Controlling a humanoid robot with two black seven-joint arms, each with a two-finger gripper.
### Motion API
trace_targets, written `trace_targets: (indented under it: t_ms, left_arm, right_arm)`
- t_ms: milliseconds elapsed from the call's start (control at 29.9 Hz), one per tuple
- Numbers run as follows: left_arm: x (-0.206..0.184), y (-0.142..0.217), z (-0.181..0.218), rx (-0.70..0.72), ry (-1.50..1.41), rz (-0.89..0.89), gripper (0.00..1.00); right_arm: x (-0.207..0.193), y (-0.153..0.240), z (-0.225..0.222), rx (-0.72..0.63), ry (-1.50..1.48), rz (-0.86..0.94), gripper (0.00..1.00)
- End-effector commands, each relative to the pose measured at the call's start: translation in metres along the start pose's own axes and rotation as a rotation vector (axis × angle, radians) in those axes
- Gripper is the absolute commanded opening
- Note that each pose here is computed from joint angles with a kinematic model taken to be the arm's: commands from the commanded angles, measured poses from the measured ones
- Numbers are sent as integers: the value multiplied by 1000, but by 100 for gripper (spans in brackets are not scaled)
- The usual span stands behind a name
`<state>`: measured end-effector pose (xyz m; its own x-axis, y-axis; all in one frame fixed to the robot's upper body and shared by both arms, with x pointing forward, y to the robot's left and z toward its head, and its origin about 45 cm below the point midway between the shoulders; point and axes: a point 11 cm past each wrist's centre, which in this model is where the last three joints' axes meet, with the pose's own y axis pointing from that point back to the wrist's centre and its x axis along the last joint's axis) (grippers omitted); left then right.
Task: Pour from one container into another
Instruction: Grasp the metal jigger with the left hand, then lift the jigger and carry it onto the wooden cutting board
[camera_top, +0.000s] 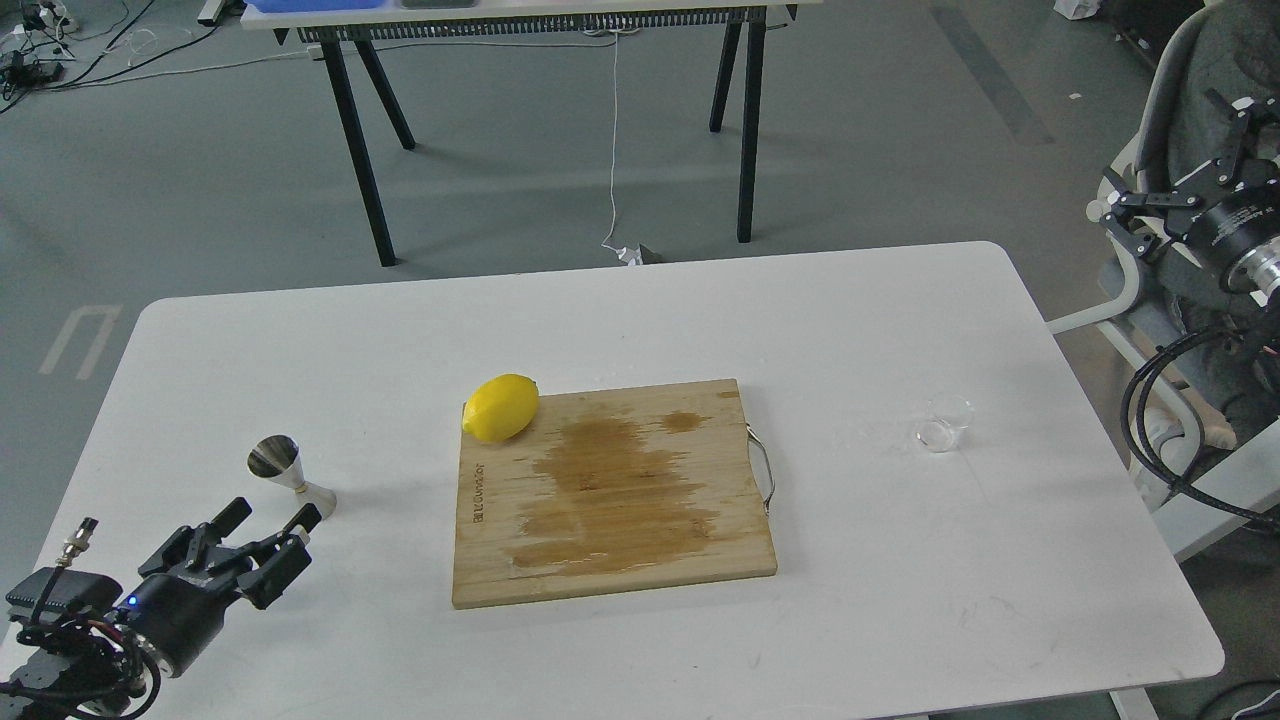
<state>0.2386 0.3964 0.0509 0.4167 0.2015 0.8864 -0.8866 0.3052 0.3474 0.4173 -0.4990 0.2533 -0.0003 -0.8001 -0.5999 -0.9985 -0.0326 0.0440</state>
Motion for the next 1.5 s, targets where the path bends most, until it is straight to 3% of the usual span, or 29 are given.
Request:
trace_targets:
  t_ms: [0,368,601,802,1103,1370,1470]
  left_arm:
    - [0,-9,2,-3,-5,0,99]
    - [-6,-32,5,19,1,8,99]
    - [-7,-45,2,49,-2,14,92]
    - [-11,-57,-2,93,-8,9,72]
    - [-14,-70,-5,139,-21,-2,11]
    - [19,-87,-5,125,-44,58,3]
    - [59,-96,-14,123,-87,120,3]
  right_arm:
    - [0,0,0,-1,0,0,99]
    - [1,2,-4,3,7,1,99]
    - [2,2,-5,3,10,3,99]
    - [4,4,-4,1,9,9,99]
    - [9,8,-6,-1,18,20,99]
    - [11,9,-4,-3,16,24,99]
    - [11,9,-4,-3,16,24,99]
